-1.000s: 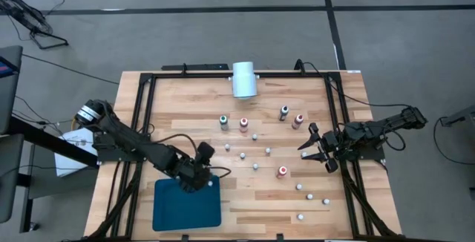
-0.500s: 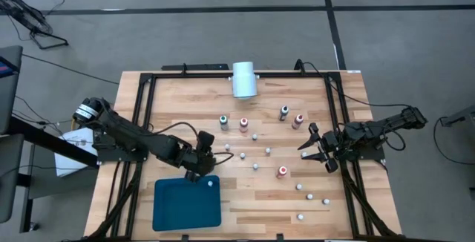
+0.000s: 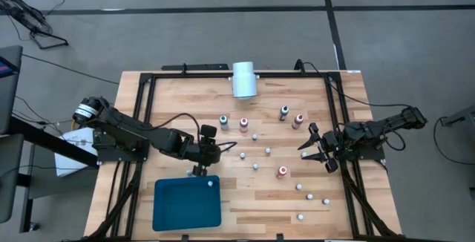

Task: Pick & Place food coloring
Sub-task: Put the small black food coloring bottle into the blue bin

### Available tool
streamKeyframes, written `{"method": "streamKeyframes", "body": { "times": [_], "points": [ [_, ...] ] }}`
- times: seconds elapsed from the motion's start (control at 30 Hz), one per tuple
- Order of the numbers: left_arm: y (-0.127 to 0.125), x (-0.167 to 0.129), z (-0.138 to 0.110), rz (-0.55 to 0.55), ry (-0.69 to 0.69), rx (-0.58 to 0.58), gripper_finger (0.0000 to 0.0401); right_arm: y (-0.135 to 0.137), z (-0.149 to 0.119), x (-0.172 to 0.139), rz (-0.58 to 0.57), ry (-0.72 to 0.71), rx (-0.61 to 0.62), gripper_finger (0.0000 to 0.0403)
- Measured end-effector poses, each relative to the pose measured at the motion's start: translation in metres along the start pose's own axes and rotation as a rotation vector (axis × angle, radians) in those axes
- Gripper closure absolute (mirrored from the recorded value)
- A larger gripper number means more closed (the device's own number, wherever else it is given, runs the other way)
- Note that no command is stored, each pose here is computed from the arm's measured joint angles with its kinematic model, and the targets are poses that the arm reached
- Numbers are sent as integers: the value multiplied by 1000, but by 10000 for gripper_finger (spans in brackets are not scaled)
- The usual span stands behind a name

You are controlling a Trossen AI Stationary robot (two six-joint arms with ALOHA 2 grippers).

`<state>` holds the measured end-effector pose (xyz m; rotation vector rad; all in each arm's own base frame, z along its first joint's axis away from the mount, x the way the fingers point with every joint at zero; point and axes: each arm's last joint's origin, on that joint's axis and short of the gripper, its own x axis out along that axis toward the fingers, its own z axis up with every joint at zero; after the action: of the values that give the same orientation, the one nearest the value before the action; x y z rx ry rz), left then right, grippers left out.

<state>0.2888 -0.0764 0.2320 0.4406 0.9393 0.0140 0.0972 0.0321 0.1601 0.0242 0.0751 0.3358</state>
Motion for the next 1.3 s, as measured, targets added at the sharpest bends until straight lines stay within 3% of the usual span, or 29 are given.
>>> {"method": "streamKeyframes", "body": {
  "times": [0.33,0.63,0.77,1.07,1.3],
  "points": [
    [9,7,-4,13,35,14,264,0,0,0,0,0,0,244],
    [30,33,-38,12,147,-42,264,0,0,0,0,0,0,244],
    [39,36,-42,19,159,-68,264,0,0,0,0,0,0,244],
    [47,34,-56,-162,236,-118,264,0,0,0,0,0,0,244],
    [46,36,-62,-172,309,-148,264,0,0,0,0,0,0,244]
  ]
}}
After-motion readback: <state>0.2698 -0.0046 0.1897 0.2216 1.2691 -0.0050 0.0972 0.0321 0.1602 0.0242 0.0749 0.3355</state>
